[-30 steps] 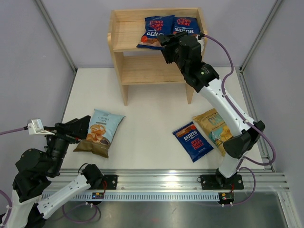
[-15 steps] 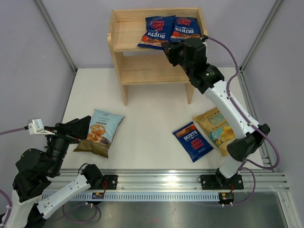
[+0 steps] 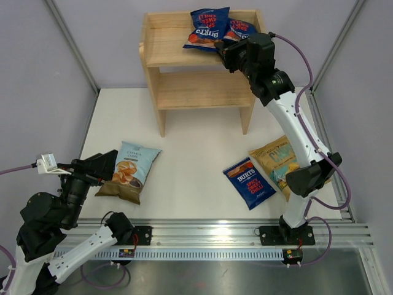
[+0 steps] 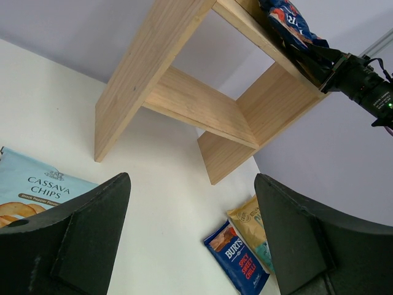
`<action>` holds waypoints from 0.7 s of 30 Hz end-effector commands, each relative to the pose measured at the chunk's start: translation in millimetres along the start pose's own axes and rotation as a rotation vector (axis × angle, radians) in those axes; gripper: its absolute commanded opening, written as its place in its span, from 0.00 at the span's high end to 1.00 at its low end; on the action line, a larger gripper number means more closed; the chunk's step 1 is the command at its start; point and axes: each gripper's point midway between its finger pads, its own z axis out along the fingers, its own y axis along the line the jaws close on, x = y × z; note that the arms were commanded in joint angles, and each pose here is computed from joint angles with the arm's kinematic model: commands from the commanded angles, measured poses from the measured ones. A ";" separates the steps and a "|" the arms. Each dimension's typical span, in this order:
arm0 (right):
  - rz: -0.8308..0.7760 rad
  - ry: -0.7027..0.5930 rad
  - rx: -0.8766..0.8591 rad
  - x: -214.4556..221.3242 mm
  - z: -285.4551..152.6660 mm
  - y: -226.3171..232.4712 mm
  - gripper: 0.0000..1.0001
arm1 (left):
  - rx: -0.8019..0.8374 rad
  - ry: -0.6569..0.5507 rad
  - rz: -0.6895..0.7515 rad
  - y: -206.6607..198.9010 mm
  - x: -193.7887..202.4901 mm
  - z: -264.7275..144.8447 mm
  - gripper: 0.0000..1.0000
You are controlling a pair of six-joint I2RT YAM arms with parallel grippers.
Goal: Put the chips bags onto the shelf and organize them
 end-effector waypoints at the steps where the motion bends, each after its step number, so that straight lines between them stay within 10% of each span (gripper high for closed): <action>1: -0.009 0.070 -0.059 6.8 -6.2 18.0 0.85 | 0.014 -0.014 -0.003 -5.3 -7.1 0.1 0.15; 21: 0.013 0.120 -0.052 24.5 -20.7 1.4 0.78 | 0.013 -0.005 -0.013 -6.6 0.9 5.7 0.16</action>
